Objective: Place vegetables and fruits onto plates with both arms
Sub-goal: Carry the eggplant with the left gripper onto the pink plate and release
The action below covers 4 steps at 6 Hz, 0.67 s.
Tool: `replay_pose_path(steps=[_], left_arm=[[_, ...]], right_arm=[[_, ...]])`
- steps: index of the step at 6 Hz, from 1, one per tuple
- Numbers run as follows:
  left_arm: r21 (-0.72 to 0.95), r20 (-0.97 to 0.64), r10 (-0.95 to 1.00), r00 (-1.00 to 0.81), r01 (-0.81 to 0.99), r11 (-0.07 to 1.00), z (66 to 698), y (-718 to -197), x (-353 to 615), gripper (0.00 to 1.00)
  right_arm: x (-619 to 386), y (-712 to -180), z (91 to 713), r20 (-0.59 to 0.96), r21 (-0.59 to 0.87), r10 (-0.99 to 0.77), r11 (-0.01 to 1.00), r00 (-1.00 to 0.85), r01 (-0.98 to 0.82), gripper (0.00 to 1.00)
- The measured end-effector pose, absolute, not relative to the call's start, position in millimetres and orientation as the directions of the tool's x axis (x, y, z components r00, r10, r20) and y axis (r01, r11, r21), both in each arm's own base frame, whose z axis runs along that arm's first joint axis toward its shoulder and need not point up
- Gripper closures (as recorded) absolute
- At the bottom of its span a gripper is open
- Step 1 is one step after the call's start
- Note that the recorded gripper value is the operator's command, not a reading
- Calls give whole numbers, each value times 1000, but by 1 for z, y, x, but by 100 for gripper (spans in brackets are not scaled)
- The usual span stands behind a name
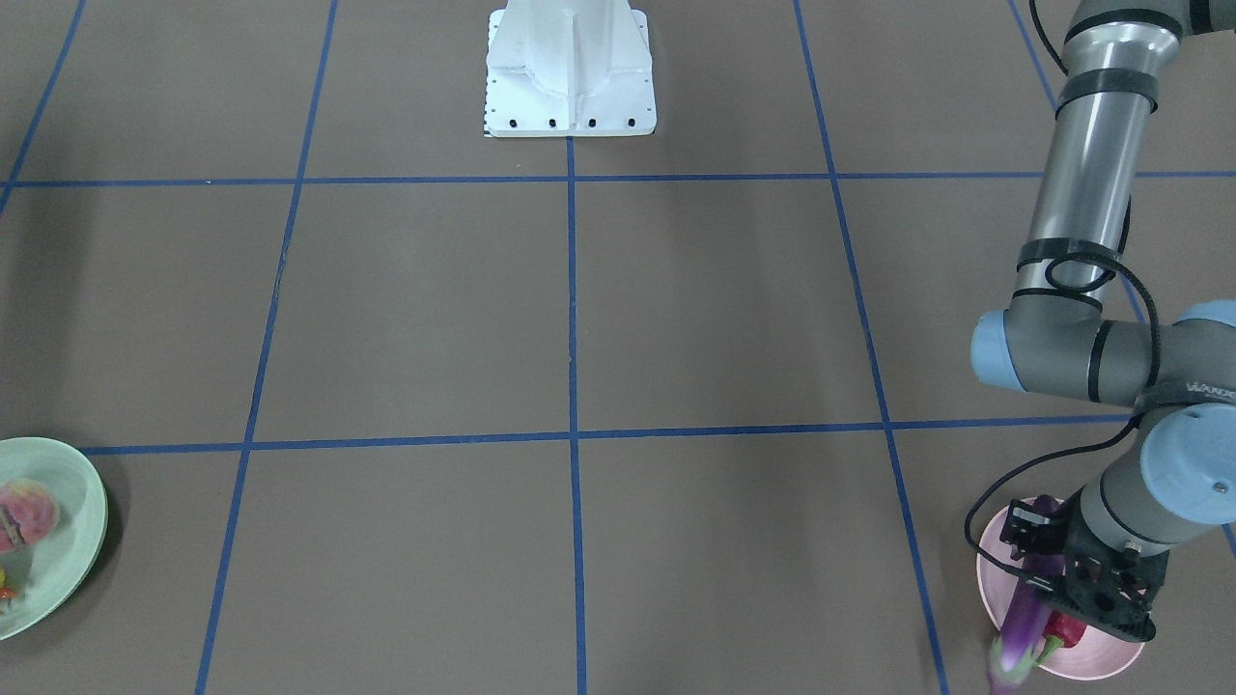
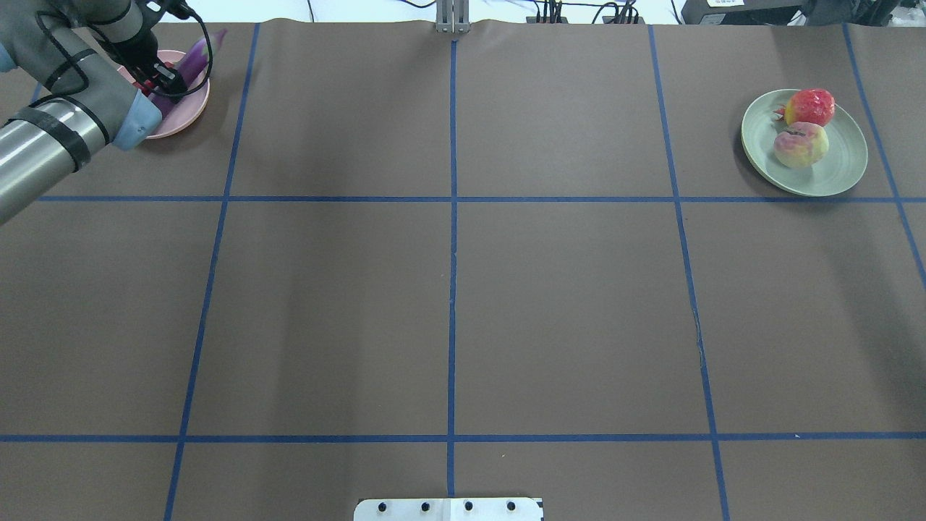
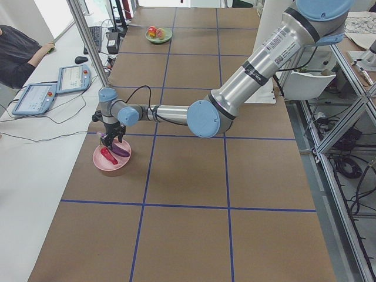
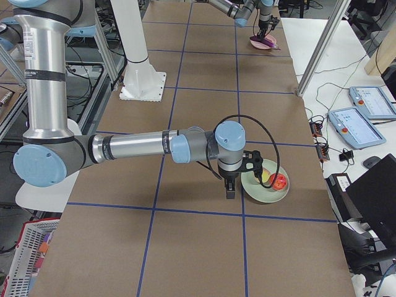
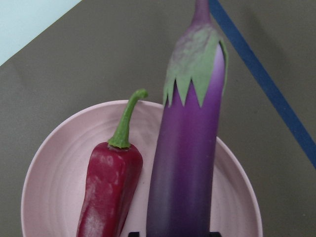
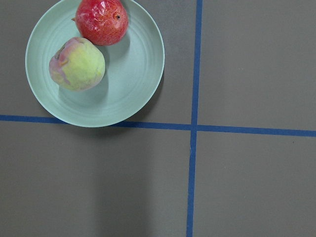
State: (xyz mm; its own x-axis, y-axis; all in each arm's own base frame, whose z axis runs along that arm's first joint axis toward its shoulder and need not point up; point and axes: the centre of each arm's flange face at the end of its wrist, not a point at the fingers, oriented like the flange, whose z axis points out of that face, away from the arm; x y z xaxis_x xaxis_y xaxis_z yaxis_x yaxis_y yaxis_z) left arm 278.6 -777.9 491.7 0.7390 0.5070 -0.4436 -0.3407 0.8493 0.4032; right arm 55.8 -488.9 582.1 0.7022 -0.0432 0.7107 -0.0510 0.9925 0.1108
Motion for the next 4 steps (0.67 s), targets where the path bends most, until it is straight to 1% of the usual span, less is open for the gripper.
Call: replay_pose_path(steps=[2,4], left_arm=[[387,-538,472,698,-293,874,472,-784,241,0],[303,-628,388,675,-247,920,440,-772,187,0]], right_arm=[[55,-489,581,710,111,-43,993,702,-51,0],[55,-489,581,710,112,-44,992,703,-50,0]])
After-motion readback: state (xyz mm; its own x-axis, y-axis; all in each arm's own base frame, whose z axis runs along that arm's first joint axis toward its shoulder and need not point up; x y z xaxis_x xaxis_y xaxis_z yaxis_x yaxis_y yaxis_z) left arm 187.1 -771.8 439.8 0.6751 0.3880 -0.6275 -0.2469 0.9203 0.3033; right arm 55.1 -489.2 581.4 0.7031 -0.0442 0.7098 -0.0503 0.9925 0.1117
